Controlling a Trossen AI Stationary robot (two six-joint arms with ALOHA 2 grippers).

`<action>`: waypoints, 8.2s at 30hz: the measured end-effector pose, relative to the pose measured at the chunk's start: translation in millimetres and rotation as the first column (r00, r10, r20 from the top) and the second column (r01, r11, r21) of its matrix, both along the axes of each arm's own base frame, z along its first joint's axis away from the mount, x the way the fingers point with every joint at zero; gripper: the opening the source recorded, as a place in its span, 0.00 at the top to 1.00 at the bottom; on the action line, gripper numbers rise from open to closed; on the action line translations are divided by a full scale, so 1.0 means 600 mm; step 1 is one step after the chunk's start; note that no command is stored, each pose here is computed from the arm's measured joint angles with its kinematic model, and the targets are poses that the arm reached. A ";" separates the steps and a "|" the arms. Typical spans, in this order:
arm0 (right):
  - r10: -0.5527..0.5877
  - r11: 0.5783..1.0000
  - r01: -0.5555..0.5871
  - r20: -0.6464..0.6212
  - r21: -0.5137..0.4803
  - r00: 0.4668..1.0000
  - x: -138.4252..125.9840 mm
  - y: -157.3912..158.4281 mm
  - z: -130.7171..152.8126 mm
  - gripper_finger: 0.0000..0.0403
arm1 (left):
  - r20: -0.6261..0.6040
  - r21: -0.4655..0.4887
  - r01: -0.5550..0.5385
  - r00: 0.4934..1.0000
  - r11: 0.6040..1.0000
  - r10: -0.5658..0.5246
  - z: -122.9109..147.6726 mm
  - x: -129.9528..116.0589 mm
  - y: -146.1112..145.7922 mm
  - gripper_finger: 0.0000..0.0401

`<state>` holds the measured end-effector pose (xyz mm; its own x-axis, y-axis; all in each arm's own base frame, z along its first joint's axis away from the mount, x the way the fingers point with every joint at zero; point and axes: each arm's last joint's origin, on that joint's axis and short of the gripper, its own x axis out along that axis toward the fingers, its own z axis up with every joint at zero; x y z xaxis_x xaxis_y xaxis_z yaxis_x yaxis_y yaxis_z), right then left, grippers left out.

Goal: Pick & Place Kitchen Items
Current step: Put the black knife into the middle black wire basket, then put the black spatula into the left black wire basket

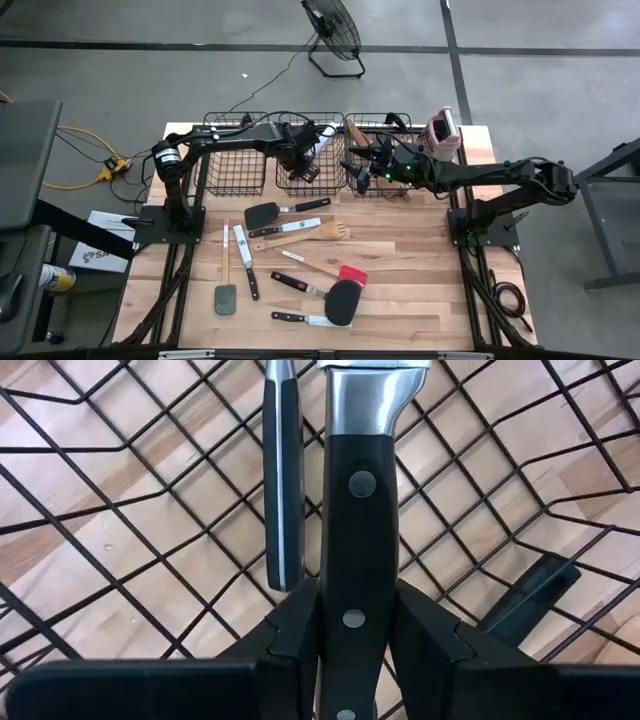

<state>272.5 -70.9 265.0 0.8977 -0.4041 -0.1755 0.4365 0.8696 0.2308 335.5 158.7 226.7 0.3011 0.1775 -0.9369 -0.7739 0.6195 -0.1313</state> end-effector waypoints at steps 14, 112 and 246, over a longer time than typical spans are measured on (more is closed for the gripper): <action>0.000 1.000 0.000 -0.016 0.004 1.000 0.000 0.000 -0.003 0.37 | 0.004 -0.001 0.005 1.000 1.000 -0.005 0.000 0.001 0.000 0.70; 0.053 0.996 -0.066 -0.189 -0.061 0.980 -0.063 0.081 0.027 0.37 | -0.377 0.239 0.728 0.679 0.642 -0.630 -0.055 -0.082 -0.271 0.39; 0.061 0.998 -0.063 -0.194 -0.004 0.979 -0.064 0.083 0.023 0.37 | -0.246 -0.008 0.714 0.678 0.701 -0.693 0.026 -0.124 -0.300 1.00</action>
